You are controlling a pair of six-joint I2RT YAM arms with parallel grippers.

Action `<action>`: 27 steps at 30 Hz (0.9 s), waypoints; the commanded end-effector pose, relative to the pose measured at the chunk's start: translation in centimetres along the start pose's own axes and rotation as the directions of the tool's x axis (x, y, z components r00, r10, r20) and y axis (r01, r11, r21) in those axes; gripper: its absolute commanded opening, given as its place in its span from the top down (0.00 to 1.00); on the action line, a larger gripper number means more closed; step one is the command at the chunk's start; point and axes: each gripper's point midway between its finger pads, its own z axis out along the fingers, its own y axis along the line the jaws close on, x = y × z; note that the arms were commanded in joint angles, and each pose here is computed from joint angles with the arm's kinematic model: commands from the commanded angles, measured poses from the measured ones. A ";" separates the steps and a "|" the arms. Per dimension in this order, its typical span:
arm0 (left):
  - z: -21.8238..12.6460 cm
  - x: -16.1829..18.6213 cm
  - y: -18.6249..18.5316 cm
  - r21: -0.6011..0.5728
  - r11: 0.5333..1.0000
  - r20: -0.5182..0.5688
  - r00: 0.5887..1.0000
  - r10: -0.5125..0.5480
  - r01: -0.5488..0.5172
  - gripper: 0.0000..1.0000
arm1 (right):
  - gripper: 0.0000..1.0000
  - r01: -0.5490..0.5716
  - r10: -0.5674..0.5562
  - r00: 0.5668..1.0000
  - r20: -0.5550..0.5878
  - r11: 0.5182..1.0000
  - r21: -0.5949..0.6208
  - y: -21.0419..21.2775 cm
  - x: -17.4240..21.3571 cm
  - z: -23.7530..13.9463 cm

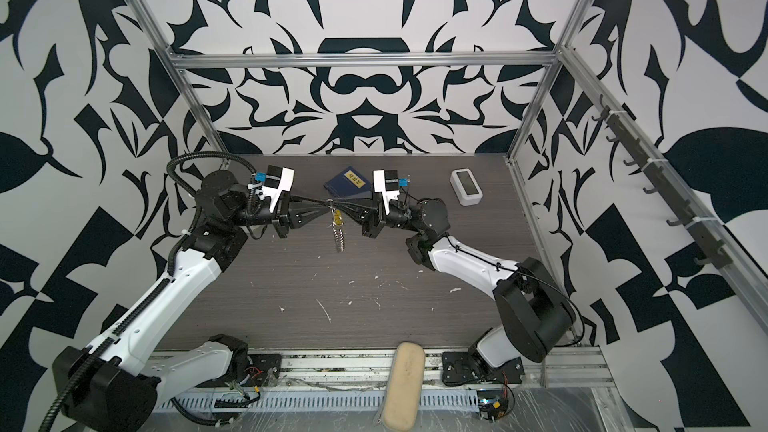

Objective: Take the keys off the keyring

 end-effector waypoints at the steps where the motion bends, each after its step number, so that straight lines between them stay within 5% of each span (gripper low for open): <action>1: -0.1 -0.3 -0.1 0.009 1.000 0.007 1.000 0.007 -0.007 0.84 | 1.00 0.089 -0.085 0.994 0.073 0.995 -0.055 1.5 -3.3 0.7; 27: -0.2 -1.2 -0.2 0.004 1.000 0.036 0.999 0.020 -0.020 0.77 | 1.00 0.084 -0.079 0.995 0.067 0.994 -0.066 1.5 -3.0 0.9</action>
